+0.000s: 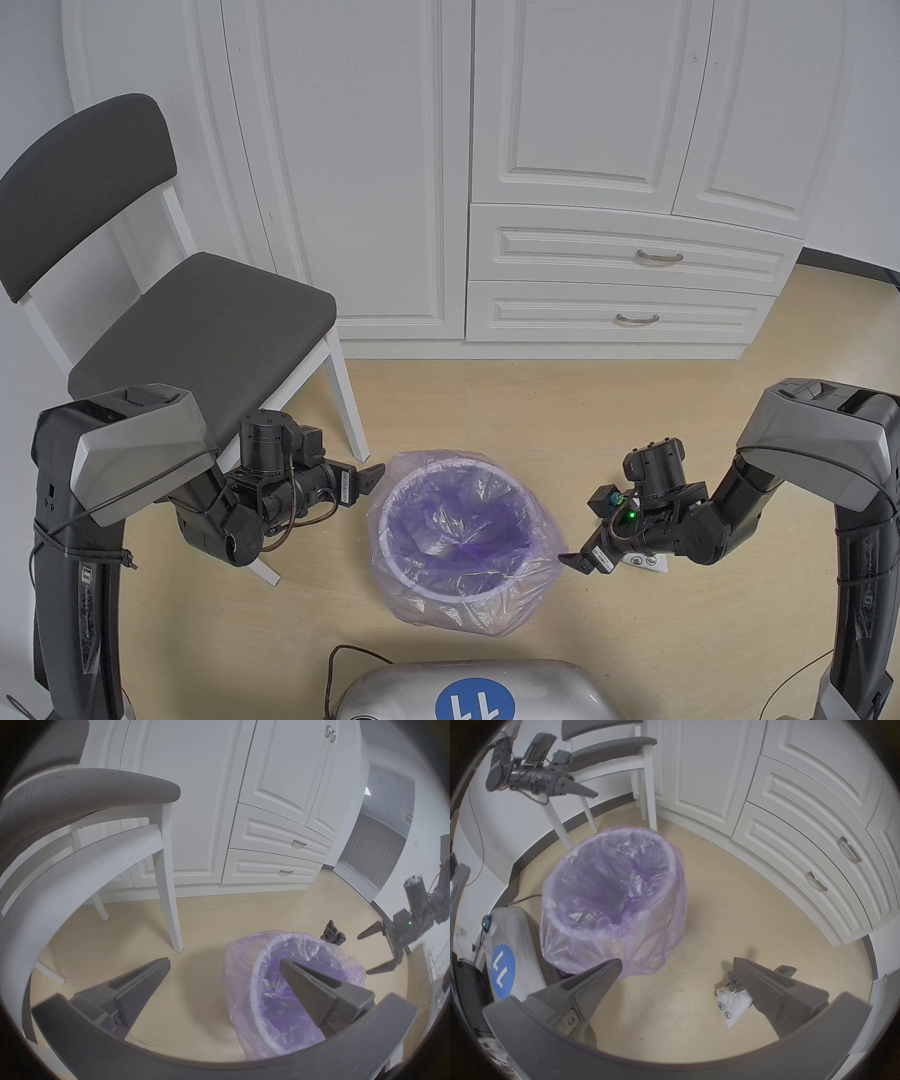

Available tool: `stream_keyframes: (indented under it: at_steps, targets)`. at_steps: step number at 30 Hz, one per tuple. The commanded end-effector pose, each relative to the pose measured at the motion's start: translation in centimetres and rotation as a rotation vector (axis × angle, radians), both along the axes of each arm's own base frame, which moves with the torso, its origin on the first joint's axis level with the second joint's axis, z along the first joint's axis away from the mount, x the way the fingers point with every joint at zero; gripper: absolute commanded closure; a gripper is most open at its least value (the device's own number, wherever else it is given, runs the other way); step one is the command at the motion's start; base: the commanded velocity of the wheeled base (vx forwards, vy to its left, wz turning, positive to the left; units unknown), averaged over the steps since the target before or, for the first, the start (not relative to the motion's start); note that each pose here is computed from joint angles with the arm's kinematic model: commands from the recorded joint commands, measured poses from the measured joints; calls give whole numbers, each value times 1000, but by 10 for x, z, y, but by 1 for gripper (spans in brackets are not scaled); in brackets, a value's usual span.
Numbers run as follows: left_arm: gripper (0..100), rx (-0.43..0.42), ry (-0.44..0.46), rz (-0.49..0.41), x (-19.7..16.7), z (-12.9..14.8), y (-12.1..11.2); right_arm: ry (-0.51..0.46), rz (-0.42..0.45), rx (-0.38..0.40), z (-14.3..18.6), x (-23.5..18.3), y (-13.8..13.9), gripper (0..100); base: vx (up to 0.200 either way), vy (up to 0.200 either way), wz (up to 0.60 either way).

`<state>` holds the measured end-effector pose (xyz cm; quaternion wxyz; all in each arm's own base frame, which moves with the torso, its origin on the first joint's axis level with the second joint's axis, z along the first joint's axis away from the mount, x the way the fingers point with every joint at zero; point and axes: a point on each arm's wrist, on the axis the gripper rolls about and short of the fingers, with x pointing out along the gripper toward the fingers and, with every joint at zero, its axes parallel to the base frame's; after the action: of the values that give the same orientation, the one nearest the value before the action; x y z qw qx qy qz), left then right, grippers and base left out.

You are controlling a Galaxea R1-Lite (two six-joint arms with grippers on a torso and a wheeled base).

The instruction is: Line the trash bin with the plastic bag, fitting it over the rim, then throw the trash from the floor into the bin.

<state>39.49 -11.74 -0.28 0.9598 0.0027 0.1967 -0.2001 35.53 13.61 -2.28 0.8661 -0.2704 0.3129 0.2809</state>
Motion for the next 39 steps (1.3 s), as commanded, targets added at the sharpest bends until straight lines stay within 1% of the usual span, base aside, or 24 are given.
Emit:
stream_keyframes:
  at_steps: [1, 4, 8, 9, 14, 15, 17, 20, 22, 24, 26, 27, 28, 29, 33, 36, 37, 39]
  targets:
    - [0, 0, 2, 2, 0, -1, 1, 31, 48, -29, -7, -13, 7, 0, 0, 0, 0]
    - [0, 0, 2, 2, 0, -1, 1, 49, 67, -39, -13, -18, 11, 0, 0, 0, 0]
    - [0, -1, 2, 0, 1, -2, 1, 77, 80, -46, -27, -18, 17, 0, 0, 0, 0]
    - [0, 0, 4, 0, 2, -3, 1, 83, 83, -41, -34, -17, 22, 0, 0, 0, 0]
    - [0, 0, 1, 6, 3, -3, 2, 89, 45, -7, -43, -3, 28, 0, 0, 0, 0]
    - [0, 0, 1, 6, 3, -3, 2, 89, 45, -7, -43, -3, 28, 0, 0, 0, 0]
    - [0, 0, 2, 9, 4, -4, 3, 114, 17, 7, -42, 4, 30, 0, 0, 0, 0]
    - [0, 0, 2, 9, 5, -5, 3, 115, -5, 20, -41, 11, 31, 0, 0, 0, 0]
    - [0, -1, -1, 11, 5, -4, 4, 92, -43, 40, -39, 25, 26, 0, 0, 0, 0]
    - [0, -2, -2, 10, 5, -4, 4, 72, -77, 37, -38, 31, 26, 0, 0, 0, 0]
    - [0, -2, -2, 10, 5, -4, 4, 72, -77, 37, -38, 31, 26, 0, 0, 0, 0]
    - [0, -4, -9, 10, 5, -3, 4, 29, -150, 56, -32, 40, 27, 0, 0, 0, 0]
    - [0, -4, -9, 10, 5, -3, 4, 29, -150, 56, -32, 40, 27, 0, 0, 0, 0]
    - [0, -4, -9, 13, 5, -3, 5, 5, -181, 79, -28, 50, 24, 0, 0, 0, 0]
    - [0, -7, -12, 18, 6, -3, 7, -36, -228, 101, -26, 69, 16, 0, 0, 0, 0]
    - [0, -7, -15, 19, 6, -2, 7, -66, -284, 139, -25, 81, 18, 0, 0, 0, 0]
    - [0, -7, -13, 18, 6, -2, 7, -77, -316, 173, -26, 88, 21, 0, 0, 0, 0]
    - [0, -7, -15, 18, 6, -2, 7, -89, -342, 219, -25, 96, 24, 0, 0, 0, 0]
